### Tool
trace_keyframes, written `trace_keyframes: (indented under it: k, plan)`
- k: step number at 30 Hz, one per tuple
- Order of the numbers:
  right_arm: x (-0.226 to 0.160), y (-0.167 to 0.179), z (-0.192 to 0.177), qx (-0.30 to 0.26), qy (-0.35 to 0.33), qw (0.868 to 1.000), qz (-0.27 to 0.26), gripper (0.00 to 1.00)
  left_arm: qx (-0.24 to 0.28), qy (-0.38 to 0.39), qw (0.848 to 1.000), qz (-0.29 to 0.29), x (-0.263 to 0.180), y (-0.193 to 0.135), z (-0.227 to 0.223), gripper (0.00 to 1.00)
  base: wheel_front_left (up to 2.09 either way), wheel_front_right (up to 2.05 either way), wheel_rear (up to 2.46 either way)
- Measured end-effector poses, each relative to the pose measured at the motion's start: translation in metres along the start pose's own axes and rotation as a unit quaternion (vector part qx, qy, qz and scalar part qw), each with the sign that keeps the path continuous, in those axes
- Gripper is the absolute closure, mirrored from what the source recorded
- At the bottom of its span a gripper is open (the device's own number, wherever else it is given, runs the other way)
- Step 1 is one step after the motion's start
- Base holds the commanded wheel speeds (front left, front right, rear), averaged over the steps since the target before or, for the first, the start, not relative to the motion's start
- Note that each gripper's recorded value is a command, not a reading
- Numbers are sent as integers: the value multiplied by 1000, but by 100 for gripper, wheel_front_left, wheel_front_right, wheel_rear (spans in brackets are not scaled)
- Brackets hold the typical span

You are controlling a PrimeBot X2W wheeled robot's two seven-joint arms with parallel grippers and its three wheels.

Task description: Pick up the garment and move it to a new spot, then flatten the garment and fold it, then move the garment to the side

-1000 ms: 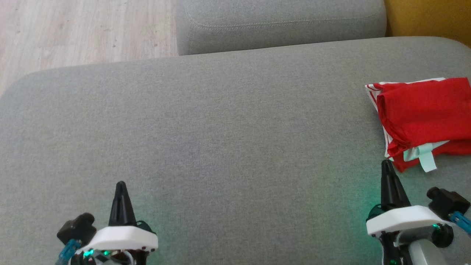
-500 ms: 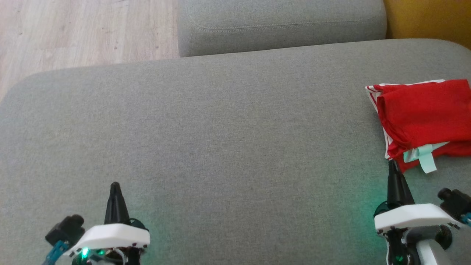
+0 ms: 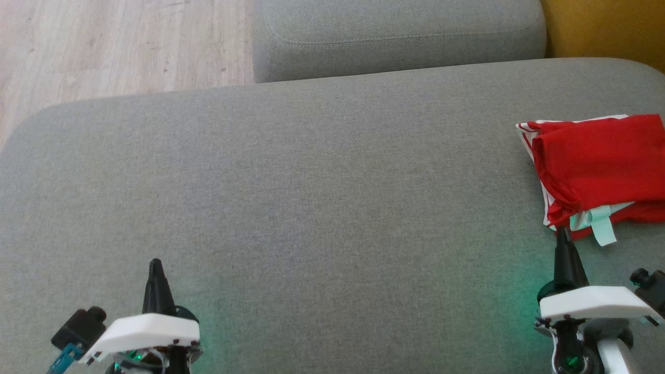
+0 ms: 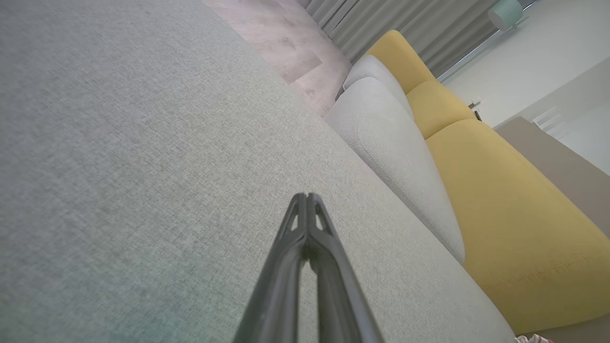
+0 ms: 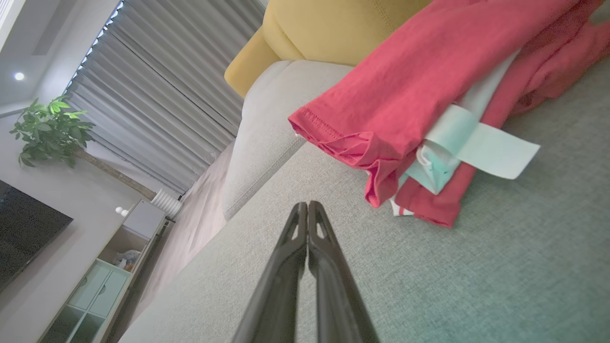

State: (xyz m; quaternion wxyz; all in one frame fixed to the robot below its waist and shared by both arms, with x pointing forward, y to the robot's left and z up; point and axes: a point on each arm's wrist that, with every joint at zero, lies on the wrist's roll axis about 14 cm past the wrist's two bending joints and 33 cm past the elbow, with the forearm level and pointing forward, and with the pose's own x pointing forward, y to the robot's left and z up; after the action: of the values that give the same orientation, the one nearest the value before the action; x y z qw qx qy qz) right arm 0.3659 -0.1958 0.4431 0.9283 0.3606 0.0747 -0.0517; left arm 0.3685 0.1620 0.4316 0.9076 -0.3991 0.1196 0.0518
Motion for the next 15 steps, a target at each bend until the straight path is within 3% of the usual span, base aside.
trace_keyframes:
  k: [15]
  plan:
    - [0,-1,7,90,-4,996,-4,100,-81,-1,997,-7,0,-1,9,100,0,0,0]
